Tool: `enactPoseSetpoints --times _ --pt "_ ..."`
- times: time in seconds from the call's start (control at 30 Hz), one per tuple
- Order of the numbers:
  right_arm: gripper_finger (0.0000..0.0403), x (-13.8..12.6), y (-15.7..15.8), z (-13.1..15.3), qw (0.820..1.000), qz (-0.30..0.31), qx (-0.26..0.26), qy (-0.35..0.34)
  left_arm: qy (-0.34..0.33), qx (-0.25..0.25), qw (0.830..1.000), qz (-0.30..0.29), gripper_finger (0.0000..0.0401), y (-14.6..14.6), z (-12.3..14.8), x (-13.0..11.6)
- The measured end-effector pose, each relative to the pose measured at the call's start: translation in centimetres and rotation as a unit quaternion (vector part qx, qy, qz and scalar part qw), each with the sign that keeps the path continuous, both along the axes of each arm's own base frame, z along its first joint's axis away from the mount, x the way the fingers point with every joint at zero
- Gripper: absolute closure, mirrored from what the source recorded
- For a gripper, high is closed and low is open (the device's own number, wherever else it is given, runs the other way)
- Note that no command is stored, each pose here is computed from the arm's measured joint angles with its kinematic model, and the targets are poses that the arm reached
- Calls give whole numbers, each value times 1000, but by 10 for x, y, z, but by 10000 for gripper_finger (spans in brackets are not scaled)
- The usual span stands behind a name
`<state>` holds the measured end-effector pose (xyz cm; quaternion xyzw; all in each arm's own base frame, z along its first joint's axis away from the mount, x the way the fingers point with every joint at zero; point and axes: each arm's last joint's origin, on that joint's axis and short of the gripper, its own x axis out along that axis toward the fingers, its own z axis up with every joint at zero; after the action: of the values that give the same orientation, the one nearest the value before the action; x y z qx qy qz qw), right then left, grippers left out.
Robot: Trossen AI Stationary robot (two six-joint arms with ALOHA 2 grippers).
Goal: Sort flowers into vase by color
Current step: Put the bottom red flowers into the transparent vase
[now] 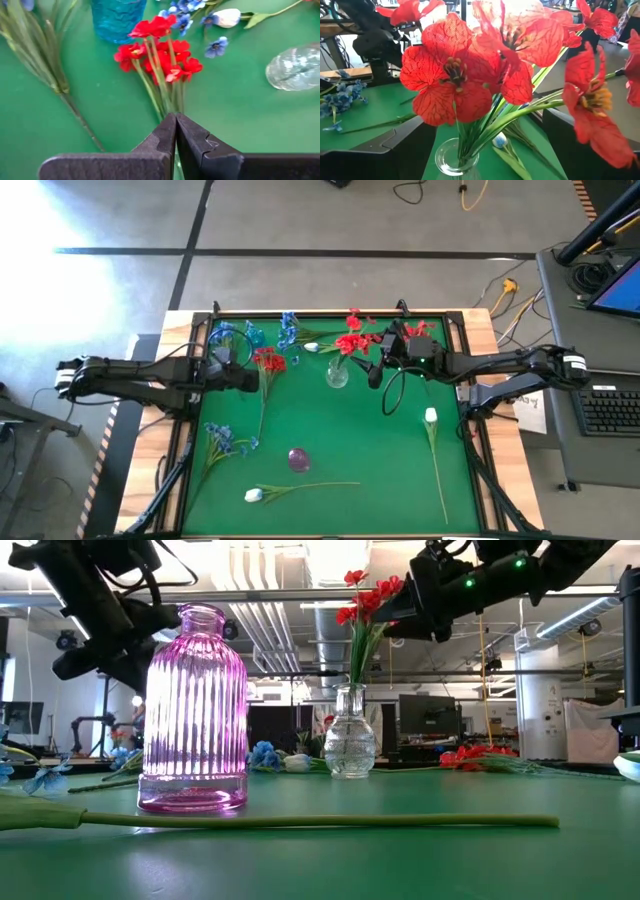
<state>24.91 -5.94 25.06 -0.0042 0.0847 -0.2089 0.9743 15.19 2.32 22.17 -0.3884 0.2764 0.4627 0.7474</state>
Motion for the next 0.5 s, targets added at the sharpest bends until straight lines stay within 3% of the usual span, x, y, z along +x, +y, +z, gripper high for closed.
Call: enactPoseSetpoints --times 0.3,0.5 --pt "53 0 0 0 1000 -1 6 -2 20 -1 1000 24 399 7 -2 -5" --pt "53 0 0 0 1000 -1 8 -3 54 15 996 74 354 19 -4 -13"
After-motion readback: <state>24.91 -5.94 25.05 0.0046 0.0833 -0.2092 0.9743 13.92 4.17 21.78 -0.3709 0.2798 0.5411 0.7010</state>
